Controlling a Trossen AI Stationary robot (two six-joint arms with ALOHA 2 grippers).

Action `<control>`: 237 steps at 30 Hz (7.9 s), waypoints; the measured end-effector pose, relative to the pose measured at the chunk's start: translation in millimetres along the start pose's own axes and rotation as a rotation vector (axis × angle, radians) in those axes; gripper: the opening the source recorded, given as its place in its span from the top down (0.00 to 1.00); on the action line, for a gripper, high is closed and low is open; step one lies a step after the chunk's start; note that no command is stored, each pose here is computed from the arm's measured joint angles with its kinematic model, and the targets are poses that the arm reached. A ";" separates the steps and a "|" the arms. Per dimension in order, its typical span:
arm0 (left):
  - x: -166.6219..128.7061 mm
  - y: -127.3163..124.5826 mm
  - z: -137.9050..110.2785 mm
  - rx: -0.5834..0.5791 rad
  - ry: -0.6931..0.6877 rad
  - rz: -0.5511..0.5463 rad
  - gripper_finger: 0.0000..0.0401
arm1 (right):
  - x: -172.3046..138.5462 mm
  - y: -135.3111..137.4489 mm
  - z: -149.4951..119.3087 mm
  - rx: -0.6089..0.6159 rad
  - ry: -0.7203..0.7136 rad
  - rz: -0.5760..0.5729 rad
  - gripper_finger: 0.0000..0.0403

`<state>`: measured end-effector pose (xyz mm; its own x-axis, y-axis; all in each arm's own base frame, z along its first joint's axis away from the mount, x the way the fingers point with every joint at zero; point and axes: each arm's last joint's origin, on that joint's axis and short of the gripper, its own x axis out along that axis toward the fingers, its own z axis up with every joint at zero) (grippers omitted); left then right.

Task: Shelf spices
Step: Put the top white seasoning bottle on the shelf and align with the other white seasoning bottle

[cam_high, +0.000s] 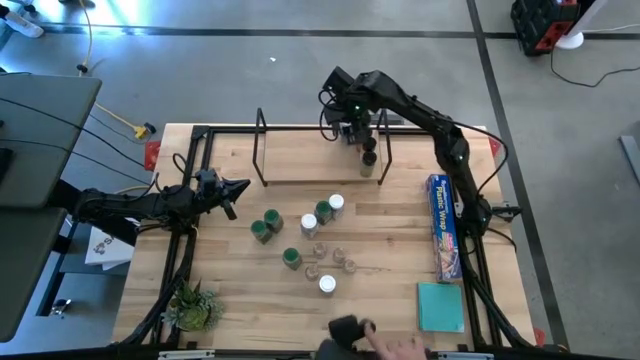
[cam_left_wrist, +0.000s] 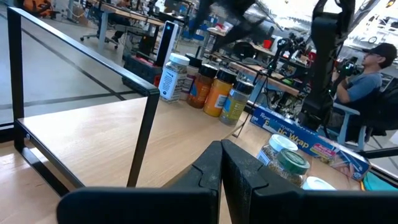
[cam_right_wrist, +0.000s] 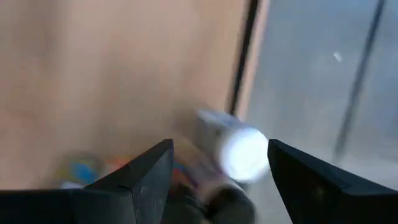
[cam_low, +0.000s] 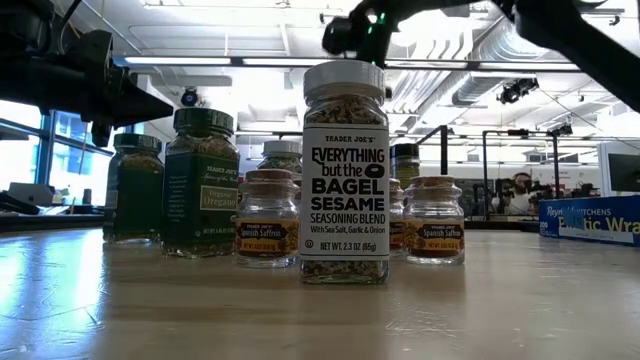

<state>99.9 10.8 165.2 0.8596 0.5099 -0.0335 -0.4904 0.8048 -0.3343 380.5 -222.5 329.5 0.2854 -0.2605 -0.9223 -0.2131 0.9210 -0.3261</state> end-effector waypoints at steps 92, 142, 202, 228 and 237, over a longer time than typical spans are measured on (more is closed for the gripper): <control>0.0 0.0 0.0 0.000 0.000 0.000 0.99 | 48.4 29.8 -15.1 0.299 0.034 0.151 0.53; 0.0 0.0 -0.1 0.000 0.001 -0.001 0.99 | 37.6 24.4 24.7 0.494 -0.170 -0.006 0.76; 0.0 0.0 -0.1 0.000 0.000 0.000 0.99 | 64.9 14.3 3.9 0.544 0.005 -0.035 1.00; 0.0 -0.1 0.0 0.000 0.001 -0.001 0.99 | 3.5 -10.9 -52.3 0.809 -0.094 0.208 1.00; 0.0 0.0 -0.1 0.000 0.000 0.000 0.99 | 30.6 -9.6 -47.2 0.779 -0.031 0.214 1.00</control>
<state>99.9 10.8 165.1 0.8597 0.5096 -0.0339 -0.4903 0.8050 -0.3340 347.2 -253.0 294.7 0.3402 -0.0584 -0.9385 0.4434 0.8901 0.1054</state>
